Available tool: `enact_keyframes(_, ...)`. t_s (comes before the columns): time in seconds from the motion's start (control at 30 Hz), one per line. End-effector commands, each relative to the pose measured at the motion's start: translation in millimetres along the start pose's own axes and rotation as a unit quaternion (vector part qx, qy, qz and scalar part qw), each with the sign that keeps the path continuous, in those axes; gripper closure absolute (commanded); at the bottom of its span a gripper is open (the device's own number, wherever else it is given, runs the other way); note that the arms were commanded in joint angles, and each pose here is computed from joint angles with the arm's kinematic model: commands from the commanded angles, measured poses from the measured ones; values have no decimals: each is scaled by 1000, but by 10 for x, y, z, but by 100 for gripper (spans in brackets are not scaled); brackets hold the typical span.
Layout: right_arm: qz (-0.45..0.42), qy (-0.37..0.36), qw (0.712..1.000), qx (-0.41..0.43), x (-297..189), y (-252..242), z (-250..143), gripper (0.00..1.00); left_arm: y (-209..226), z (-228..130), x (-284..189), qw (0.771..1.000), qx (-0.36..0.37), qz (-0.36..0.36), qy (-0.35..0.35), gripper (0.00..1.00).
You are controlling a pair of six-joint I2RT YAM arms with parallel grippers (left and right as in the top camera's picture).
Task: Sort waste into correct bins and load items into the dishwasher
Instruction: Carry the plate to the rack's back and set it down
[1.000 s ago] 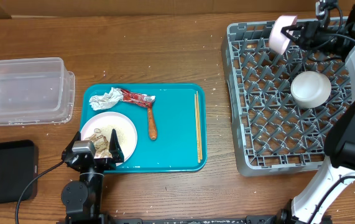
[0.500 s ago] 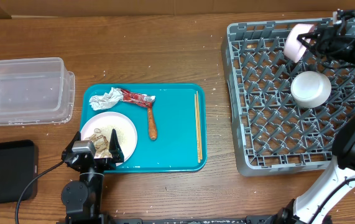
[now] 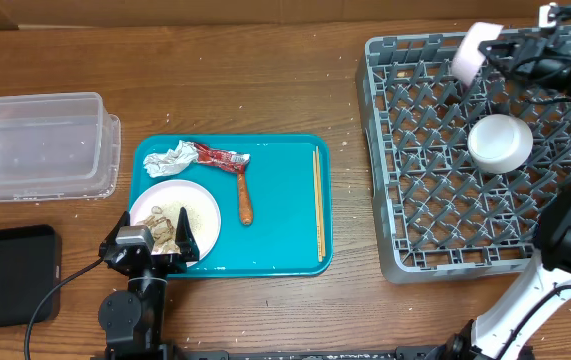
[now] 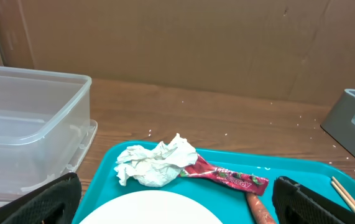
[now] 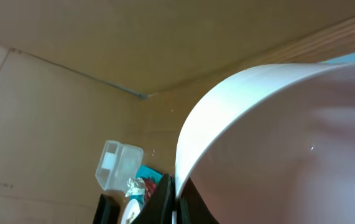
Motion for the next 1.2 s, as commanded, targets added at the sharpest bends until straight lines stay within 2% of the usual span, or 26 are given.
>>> enact_keyframes(0.0, -33, 12, 999, 9, 150, -143, -71, 96, 5, -3, -3, 1000, -3, 0, -2, 0)
enact_keyframes(0.3, -81, 6, 995, 58, 40, -505, -141, 95, 5, -3, -3, 1000, -3, 0, -2, 0)
enact_keyframes(0.4, -90, -8, 992, 84, -111, -570, -114, 88, 6, -3, -3, 1000, -3, 0, -2, 0)
enact_keyframes(0.57, -121, -27, 987, 105, -457, -553, 7, 81, 6, -3, -3, 1000, -3, 0, -2, 0)
enact_keyframes(0.67, -218, -37, 969, 107, -760, -442, 167, 70, 5, -3, -3, 1000, -3, 0, -2, 0)
enact_keyframes(0.7, -266, -40, 957, 108, -893, -383, 226, 56, 6, -3, -3, 1000, -3, 0, -2, 0)
enact_keyframes(0.77, -356, -41, 927, 109, -1139, -244, 324, 40, 6, -3, -3, 1000, -3, 0, -2, 0)
enact_keyframes(0.8, -381, -42, 917, 109, -1215, -189, 352, 39, 5, -3, -3, 1000, -3, 0, -2, 0)
enact_keyframes(0.9, -500, -53, 857, 117, -1581, 147, 444, 31, 6, -3, -3, 1000, -3, 0, -2, 0)
enact_keyframes(1.03, -498, -60, 857, 114, -1557, 715, 465, 23, 6, -3, -3, 1000, -3, 0, -2, 0)
enact_keyframes(1.17, -428, -8, 899, 98, -1108, 1302, 283, 16, 5, -3, -3, 1000, -3, 0, -2, 0)
Point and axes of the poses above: each gripper's point midway between its finger pads, its own x axis out along the fingers, its own y axis along the line the jaws close on, z = x × y, the point moved 5 cm from there along -x, back along the fingers, and after that the axes turned 7 degrees about -x, right-handed, at the moved point
